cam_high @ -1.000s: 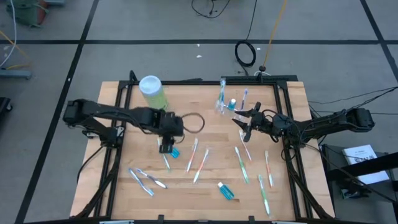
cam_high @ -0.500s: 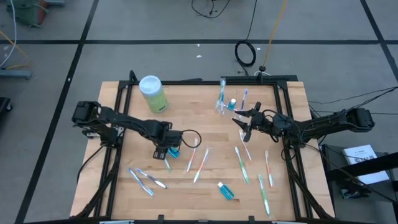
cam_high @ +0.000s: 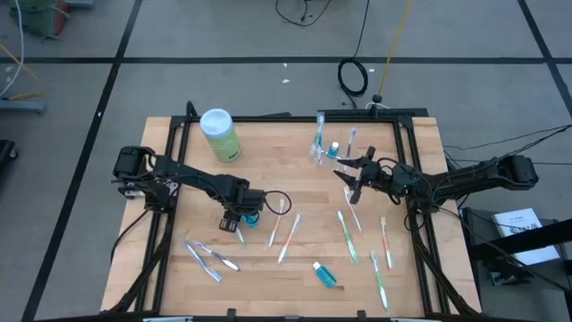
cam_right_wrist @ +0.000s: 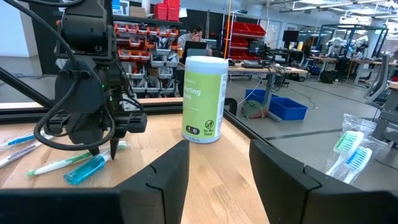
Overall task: Pick & Place toothbrushing station
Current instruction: Put the top blue mouthwash into the transparent organizer
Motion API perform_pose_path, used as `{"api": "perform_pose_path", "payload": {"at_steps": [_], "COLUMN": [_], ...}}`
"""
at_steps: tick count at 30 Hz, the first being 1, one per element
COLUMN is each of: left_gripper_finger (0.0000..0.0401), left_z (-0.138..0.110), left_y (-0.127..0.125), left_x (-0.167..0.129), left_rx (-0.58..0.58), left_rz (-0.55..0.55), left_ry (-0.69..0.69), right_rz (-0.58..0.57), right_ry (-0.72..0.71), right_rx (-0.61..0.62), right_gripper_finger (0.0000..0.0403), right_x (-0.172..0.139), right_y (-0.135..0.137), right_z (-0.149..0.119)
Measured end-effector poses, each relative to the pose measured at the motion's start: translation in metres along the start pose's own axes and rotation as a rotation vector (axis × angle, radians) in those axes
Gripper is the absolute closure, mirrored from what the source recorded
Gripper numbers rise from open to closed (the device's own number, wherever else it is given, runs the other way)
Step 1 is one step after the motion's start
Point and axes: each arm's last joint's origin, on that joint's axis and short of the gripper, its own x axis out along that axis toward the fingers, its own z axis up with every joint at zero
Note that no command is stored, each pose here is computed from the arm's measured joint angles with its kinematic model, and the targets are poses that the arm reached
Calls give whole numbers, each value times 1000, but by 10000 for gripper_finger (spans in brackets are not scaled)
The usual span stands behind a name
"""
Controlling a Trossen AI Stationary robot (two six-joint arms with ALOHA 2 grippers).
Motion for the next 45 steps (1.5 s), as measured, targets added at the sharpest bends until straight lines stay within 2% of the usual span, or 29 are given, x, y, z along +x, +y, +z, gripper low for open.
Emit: {"api": "perform_pose_path", "payload": {"at_steps": [5,9,12,18,23,27,35,39,42,45], "left_gripper_finger": [284,287,264,203,190,216,303,315,303,294], "left_z": [0,0,0,3,5,5,5,19,39,61], "left_y": [0,-1,-1,-6,-7,-7,-7,-2,2,5], "left_x": [0,0,0,0,0,0,-1,-14,-38,-66], "left_rx": [-14,-84,-112,-82,-59,-26,-9,59,151,306], "left_rz": [-4,-8,-31,-2,13,8,11,139,298,496], "left_ry": [1,1,-2,-14,-29,-30,-27,-61,-118,-193], "right_rz": [0,0,0,0,0,0,0,-2,-2,-2], "right_ry": [0,0,0,0,0,0,0,-7,-9,-8], "right_rx": [0,0,0,0,0,0,0,-1,-1,-1], "right_gripper_finger": [243,243,243,243,243,243,243,243,243,243], "right_x": [0,0,0,0,0,0,0,0,0,0], "right_y": [0,0,0,0,0,0,0,0,0,0], "right_z": [0,0,0,0,0,0,0,1,1,1]}}
